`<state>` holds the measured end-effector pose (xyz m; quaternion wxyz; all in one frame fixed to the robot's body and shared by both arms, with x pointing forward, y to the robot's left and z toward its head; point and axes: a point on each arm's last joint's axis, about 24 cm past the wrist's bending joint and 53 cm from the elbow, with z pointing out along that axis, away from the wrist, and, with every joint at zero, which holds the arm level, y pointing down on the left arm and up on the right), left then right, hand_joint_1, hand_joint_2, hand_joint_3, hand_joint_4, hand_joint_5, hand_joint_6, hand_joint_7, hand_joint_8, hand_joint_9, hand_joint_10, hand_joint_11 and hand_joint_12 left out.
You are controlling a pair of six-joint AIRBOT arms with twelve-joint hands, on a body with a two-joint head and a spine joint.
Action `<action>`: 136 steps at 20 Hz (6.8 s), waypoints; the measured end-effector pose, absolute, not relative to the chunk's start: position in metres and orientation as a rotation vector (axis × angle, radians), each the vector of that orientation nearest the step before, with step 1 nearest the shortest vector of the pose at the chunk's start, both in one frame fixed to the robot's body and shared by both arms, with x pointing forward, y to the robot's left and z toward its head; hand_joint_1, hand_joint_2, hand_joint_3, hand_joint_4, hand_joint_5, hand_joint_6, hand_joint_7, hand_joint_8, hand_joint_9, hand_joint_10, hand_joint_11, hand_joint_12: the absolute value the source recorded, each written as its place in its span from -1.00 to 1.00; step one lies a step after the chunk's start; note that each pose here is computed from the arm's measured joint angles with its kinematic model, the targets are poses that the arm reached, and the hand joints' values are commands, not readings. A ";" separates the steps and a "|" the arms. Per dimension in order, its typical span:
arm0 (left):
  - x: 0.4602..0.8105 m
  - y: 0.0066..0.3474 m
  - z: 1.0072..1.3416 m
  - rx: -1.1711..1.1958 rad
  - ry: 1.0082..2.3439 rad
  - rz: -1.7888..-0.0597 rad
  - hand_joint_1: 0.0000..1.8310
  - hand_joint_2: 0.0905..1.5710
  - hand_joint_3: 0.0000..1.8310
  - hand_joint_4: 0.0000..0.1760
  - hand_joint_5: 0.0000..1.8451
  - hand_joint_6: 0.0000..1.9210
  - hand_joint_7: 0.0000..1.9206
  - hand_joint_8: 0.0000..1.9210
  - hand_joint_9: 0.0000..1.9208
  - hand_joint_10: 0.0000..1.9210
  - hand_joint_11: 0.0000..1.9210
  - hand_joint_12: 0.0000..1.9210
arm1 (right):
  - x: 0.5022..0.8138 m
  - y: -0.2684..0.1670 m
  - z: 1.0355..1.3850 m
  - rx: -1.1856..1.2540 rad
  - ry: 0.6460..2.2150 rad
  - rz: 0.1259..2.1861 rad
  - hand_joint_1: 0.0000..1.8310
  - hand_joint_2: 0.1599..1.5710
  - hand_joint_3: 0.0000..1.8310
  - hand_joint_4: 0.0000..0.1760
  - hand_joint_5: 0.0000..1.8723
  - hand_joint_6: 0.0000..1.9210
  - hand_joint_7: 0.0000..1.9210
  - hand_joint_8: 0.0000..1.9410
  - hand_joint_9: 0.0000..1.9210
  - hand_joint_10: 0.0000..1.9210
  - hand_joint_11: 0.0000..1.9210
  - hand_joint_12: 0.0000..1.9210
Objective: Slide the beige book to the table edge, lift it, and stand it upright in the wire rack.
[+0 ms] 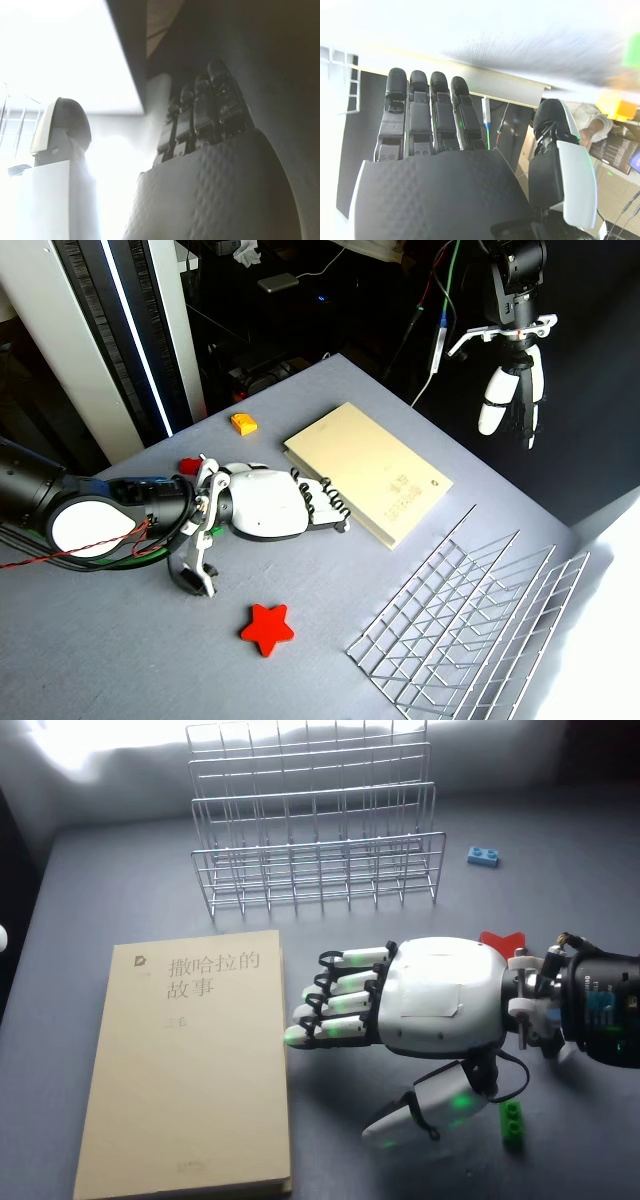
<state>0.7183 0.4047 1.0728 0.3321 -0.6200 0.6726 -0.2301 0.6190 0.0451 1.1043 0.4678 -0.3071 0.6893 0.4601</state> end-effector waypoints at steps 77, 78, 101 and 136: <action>0.707 0.411 1.076 -1.771 1.735 -0.650 -0.19 0.34 -1.00 -1.00 -0.85 -1.00 -0.83 -1.00 -0.84 -1.00 -1.00 -0.56 | 0.610 0.097 1.082 -0.803 1.701 1.166 -0.91 0.35 -1.00 -1.00 -0.80 -0.99 -0.77 -0.99 -0.75 -0.99 -1.00 -0.26; 0.707 0.411 1.076 -1.770 1.734 -0.652 -0.19 0.34 -1.00 -1.00 -0.84 -1.00 -0.83 -1.00 -0.83 -1.00 -1.00 -0.55 | 0.608 0.098 1.082 -0.816 1.696 1.163 -0.92 0.35 -1.00 -1.00 -0.79 -0.99 -0.77 -0.99 -0.75 -0.99 -1.00 -0.25; 0.714 0.405 1.084 -1.730 1.718 -0.709 -0.20 0.38 -0.99 -1.00 -0.88 -1.00 -0.86 -1.00 -0.87 -1.00 -1.00 -0.72 | 0.600 0.093 1.217 -0.653 1.520 1.320 -0.96 0.36 -1.00 -1.00 -0.77 -0.99 -0.74 -1.00 -0.73 -1.00 -1.00 -0.20; 0.715 0.406 1.087 -1.711 1.711 -0.725 -0.13 0.33 -1.00 -1.00 -0.81 -0.99 -0.83 -1.00 -0.83 -0.99 -1.00 -0.52 | 0.538 0.053 1.134 -1.009 1.940 1.238 -0.94 0.35 -1.00 -1.00 -0.76 -1.00 -0.73 -1.00 -0.71 -0.99 -1.00 -0.17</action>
